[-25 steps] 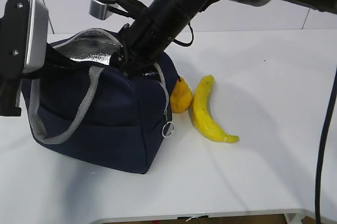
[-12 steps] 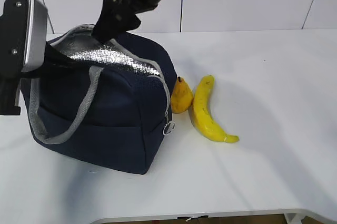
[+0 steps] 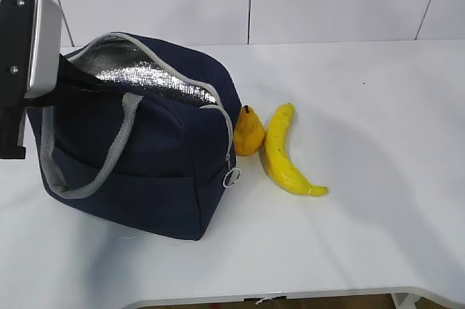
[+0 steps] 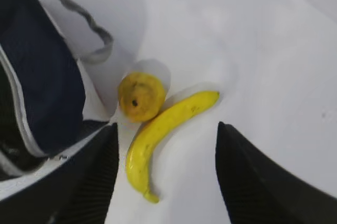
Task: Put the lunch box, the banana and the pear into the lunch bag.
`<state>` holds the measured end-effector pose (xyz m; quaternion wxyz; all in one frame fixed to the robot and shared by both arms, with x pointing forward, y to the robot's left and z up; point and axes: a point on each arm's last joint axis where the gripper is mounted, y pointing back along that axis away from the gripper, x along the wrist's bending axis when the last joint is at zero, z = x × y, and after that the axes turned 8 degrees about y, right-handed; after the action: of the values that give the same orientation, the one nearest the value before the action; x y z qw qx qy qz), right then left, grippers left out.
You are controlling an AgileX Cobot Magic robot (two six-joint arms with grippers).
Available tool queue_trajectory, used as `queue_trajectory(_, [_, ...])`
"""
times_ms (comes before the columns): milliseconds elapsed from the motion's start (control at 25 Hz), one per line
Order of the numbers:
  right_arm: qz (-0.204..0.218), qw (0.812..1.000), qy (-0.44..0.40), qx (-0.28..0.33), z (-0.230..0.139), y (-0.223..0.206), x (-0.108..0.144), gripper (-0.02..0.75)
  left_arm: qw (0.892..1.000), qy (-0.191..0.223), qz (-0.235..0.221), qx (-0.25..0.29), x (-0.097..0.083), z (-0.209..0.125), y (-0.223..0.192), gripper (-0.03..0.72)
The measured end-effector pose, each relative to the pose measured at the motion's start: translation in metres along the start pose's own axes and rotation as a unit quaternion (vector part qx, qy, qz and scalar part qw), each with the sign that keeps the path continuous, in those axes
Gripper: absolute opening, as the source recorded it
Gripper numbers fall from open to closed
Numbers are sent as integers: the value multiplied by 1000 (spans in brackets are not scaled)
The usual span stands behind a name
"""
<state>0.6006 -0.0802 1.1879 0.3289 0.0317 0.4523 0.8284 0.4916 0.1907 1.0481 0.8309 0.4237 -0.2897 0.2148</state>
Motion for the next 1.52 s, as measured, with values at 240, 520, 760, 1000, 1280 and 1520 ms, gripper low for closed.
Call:
queue_trajectory(240, [-35, 997, -51, 48, -32, 21, -8, 480, 1000, -3, 5, -5, 1, 3, 5, -12])
queue_trajectory(520, [19, 984, -107, 137, -81, -12, 1, 480, 1000, -4, 5, -6, 1, 3, 6, -12])
queue_trajectory(760, [60, 979, -146, 132, -107, -37, 22, 480, 1000, -5, 5, -6, 1, 3, 6, -12])
queue_trajectory(1000, [60, 976, -171, 119, -137, -66, 37, 480, 1000, -7, 3, -5, 1, 3, 6, -12])
queue_trajectory(1280, [27, 979, -188, 71, -155, -90, 42, 480, 1000, -7, 3, -5, 1, 3, 6, -12])
queue_trajectory(1520, [14, 979, -200, 46, -158, -99, 42, 483, 1000, -7, 3, -5, 1, 3, 6, -12])
